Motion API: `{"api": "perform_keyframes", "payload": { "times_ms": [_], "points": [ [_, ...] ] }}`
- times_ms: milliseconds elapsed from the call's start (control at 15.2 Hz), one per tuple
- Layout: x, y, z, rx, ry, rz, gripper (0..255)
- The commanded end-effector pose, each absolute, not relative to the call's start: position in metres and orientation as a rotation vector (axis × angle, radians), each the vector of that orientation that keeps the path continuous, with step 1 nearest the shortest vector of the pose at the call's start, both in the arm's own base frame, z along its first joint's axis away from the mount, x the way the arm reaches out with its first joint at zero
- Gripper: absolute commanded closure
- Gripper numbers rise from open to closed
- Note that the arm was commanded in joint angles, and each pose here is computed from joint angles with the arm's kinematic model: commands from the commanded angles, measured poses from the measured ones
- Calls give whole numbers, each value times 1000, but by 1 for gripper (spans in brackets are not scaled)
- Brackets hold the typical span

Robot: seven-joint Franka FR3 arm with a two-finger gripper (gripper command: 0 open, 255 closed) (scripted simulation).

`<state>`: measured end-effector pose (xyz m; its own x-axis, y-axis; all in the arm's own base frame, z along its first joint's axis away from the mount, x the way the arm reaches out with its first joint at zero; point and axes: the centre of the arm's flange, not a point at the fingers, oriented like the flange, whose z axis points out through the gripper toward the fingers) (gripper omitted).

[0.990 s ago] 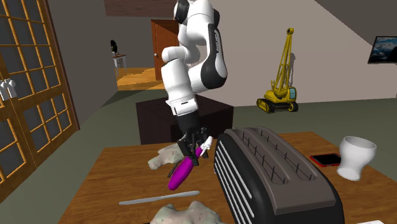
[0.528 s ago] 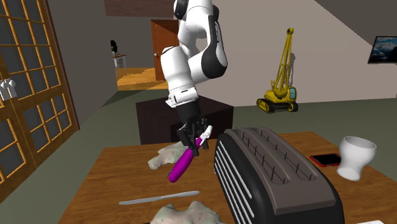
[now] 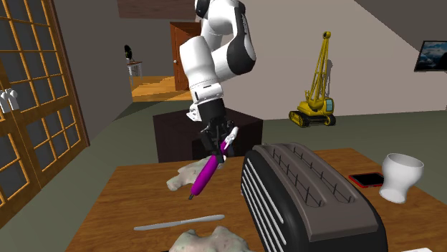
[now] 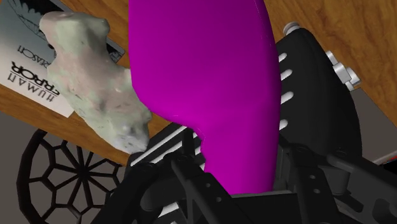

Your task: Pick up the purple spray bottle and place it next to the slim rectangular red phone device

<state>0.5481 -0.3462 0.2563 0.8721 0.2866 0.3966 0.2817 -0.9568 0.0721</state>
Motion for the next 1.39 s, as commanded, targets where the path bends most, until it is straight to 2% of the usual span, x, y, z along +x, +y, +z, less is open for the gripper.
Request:
{"api": "perform_keyframes", "payload": {
  "times_ms": [0,990,1320],
  "points": [
    [547,-346,268,3028,459,644,255],
    [547,-346,343,3028,459,644,255],
    [555,-281,344,3028,459,644,255]
  ]
}}
